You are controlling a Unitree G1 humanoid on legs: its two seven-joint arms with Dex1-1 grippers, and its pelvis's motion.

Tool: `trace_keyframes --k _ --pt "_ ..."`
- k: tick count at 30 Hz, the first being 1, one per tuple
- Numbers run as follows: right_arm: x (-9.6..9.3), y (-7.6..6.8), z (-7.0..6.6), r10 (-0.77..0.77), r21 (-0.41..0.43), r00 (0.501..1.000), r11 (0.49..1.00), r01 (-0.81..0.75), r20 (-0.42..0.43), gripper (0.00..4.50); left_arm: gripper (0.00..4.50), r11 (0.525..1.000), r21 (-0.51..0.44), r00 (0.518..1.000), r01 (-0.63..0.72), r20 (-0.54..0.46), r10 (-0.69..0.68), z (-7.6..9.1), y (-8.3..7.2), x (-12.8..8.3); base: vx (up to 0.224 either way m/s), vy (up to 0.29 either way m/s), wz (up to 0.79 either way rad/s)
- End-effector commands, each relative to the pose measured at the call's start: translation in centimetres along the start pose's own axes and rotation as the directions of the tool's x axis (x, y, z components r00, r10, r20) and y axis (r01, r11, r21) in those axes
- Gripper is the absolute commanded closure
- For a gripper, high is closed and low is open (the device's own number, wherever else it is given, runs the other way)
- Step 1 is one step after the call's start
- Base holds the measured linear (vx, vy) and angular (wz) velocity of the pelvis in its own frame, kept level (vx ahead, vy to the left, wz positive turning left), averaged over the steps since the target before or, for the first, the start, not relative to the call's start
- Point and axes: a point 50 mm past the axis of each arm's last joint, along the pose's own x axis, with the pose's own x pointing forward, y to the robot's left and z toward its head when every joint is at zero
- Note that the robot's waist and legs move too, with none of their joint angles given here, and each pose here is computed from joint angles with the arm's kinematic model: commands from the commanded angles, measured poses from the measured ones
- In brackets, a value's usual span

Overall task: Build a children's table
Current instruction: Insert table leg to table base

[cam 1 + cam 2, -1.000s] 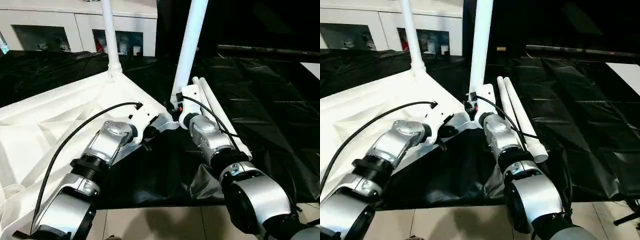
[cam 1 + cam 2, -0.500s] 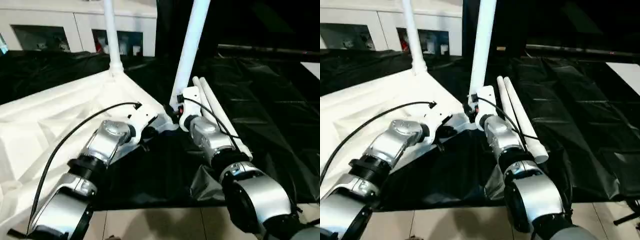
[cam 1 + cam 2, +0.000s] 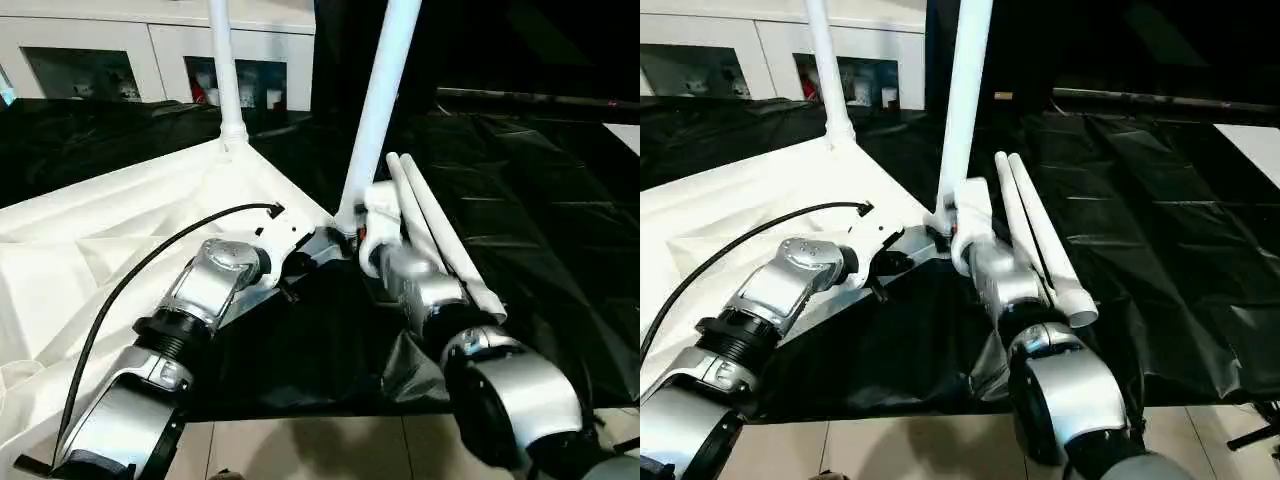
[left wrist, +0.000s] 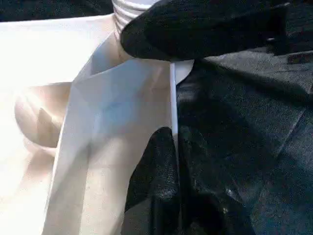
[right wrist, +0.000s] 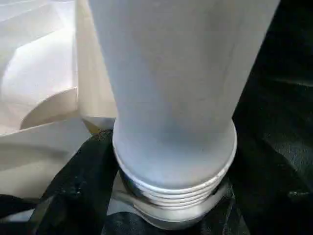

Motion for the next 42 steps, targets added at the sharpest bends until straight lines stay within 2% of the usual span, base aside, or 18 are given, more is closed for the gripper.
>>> trace_keyframes --k 1,9,20,29,33,34,42 --pt "-0.3 -0.2 -2.2 0.0 0.036 0.995 0.999 0.004 -0.095 0.66 4.5 0.999 0.043 0.999 -0.034 0.016 0.034 0.6 0.7 -0.6 0.0 0.0 0.0" --pt "-0.2 -0.2 -1.1 0.038 0.031 0.998 0.999 -0.036 -0.054 0.03 4.5 0.998 0.048 0.999 -0.036 0.017 0.035 0.4 0.8 -0.8 0.0 0.0 0.0" --pt "-0.9 -0.5 -0.5 0.193 -0.06 0.98 0.979 -0.195 -0.042 0.03 4.5 0.998 0.068 1.0 -0.012 0.013 0.011 -0.1 1.1 -1.2 0.0 0.0 0.0" --pt "-4.3 -3.5 -0.5 0.263 -0.164 0.963 0.949 -0.27 -0.066 0.03 4.5 0.991 0.11 0.996 0.073 0.034 -0.077 -1.0 0.8 -2.0 0.0 0.0 0.0" --pt "-5.2 -3.6 -0.2 0.285 -0.155 0.957 0.945 -0.288 -0.044 0.03 4.5 0.993 0.106 0.996 0.061 0.062 -0.068 -0.9 0.8 -2.1 0.0 0.0 0.0" --pt "-6.1 -3.6 0.3 0.303 -0.131 0.953 0.945 -0.301 -0.008 0.03 4.5 0.994 0.104 0.995 0.017 0.1 -0.027 -0.8 1.2 -2.3 0.0 0.0 0.0" --pt "-7.4 -3.4 0.6 0.288 -0.086 0.957 0.955 -0.285 0.022 0.03 4.5 0.992 0.118 0.99 -0.044 0.139 0.027 -0.4 1.9 -2.5 0.0 0.0 0.0"
